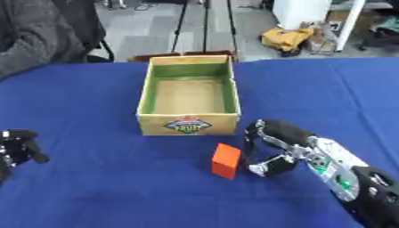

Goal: Pick up objects on the table and place them in the box.

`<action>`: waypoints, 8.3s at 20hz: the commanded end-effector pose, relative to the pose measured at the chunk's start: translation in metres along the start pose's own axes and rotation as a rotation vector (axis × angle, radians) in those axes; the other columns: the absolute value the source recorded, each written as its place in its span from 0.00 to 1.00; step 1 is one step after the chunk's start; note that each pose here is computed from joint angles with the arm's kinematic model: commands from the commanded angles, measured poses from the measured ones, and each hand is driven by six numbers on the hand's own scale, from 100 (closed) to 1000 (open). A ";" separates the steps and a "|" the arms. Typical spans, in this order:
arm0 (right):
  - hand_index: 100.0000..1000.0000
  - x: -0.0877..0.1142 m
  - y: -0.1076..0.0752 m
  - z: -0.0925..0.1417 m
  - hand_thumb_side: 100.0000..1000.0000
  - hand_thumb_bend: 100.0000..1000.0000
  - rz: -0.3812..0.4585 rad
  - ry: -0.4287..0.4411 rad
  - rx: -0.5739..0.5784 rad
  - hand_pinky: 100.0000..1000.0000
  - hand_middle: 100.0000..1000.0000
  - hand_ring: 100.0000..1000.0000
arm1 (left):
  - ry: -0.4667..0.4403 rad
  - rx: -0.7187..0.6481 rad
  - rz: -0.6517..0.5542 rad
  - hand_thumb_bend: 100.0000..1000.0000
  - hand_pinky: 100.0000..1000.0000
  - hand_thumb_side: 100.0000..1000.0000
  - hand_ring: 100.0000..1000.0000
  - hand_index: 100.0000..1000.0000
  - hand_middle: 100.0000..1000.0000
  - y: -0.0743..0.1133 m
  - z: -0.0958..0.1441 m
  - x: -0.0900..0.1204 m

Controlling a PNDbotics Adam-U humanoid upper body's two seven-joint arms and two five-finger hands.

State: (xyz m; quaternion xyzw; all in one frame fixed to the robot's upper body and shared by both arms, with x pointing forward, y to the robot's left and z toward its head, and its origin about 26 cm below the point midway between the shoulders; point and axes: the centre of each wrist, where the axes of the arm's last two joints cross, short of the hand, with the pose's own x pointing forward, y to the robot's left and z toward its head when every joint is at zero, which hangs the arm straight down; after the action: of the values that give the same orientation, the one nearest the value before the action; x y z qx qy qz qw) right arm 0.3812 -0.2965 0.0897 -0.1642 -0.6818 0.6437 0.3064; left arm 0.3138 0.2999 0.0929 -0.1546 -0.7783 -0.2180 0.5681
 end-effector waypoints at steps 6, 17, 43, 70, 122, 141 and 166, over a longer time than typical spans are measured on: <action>0.70 0.015 -0.036 0.007 0.24 0.35 0.031 -0.071 -0.013 0.73 0.55 0.70 | -0.019 0.001 -0.019 0.15 0.59 1.00 0.45 0.70 0.45 0.004 -0.003 0.008; 0.79 0.024 -0.047 0.007 0.41 0.43 0.005 -0.093 -0.029 0.76 0.68 0.77 | -0.018 0.004 -0.021 0.15 0.59 1.00 0.45 0.70 0.45 0.004 -0.003 0.008; 0.86 0.030 -0.047 -0.009 0.64 0.51 -0.021 -0.117 -0.043 0.79 0.74 0.82 | -0.020 0.000 -0.019 0.15 0.59 1.00 0.45 0.70 0.45 0.003 -0.004 0.008; 0.84 -0.004 -0.010 -0.004 0.53 0.46 0.001 0.000 0.092 0.78 0.71 0.77 | -0.027 -0.008 -0.015 0.15 0.59 1.00 0.45 0.70 0.45 0.000 -0.006 0.008; 0.29 0.008 -0.018 -0.015 0.03 0.01 -0.034 0.072 -0.243 0.40 0.19 0.37 | -0.032 -0.010 -0.010 0.15 0.59 1.00 0.44 0.70 0.45 -0.001 -0.008 0.008; 0.28 0.024 -0.074 -0.001 0.01 0.00 -0.055 0.062 -0.350 0.40 0.19 0.37 | -0.078 -0.031 0.015 0.16 0.59 1.00 0.44 0.70 0.45 -0.003 -0.013 0.021; 0.28 -0.006 -0.127 0.047 0.00 0.00 0.046 0.230 -0.467 0.40 0.20 0.38 | -0.267 -0.245 0.083 0.17 0.60 0.99 0.44 0.69 0.44 -0.031 -0.048 0.073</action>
State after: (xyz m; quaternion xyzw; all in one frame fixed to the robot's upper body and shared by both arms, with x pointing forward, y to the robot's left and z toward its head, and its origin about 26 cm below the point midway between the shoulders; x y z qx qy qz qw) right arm 0.3785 -0.3403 0.1926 -0.2957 -0.7668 0.4615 0.3341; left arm 0.3169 0.2505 0.1585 -0.2796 -0.8027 -0.2517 0.4628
